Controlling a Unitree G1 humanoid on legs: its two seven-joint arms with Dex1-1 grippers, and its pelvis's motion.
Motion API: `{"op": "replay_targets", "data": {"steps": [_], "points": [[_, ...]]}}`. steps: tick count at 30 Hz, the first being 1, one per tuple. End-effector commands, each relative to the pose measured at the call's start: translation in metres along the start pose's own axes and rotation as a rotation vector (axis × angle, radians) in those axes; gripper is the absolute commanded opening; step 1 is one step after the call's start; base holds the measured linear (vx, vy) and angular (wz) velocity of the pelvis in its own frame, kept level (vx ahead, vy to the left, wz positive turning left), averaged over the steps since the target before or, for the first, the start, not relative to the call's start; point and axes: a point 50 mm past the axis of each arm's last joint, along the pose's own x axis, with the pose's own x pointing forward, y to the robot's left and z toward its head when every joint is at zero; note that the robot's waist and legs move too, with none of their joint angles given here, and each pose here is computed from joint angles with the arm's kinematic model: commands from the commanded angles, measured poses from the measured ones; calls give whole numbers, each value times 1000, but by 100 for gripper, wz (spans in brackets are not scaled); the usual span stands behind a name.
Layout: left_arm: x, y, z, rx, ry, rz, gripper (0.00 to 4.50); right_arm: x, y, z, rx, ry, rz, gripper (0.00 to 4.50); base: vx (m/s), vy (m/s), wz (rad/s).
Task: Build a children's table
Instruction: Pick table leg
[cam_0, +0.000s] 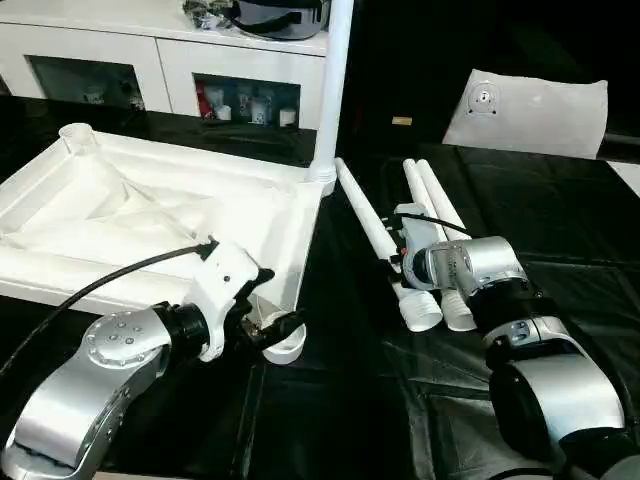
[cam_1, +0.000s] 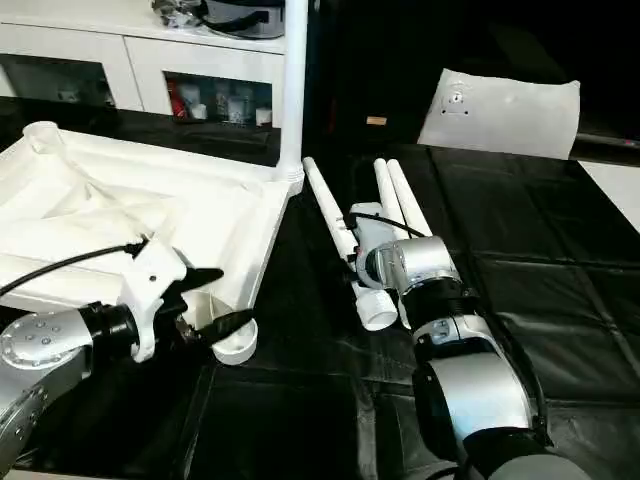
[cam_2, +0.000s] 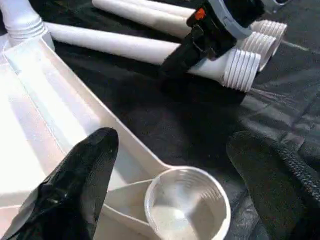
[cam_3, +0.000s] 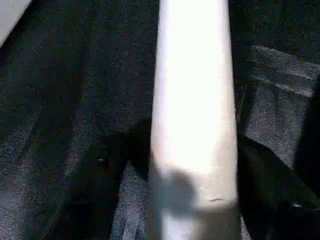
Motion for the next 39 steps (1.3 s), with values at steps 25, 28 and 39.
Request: {"op": "replay_targets", "data": {"steps": [25,28,39], "points": [[-2,2,5,50,-24,50,408,-15,-19,19,253,-213,83,186,0,0,0],[1,7,10,50,-51,90,408,-27,-25,31,285,-375,103,186,0,0,0],[33,32,62,-147,-324,177,441,-101,-22,45,384,-1002,477,185,0,0,0]]}}
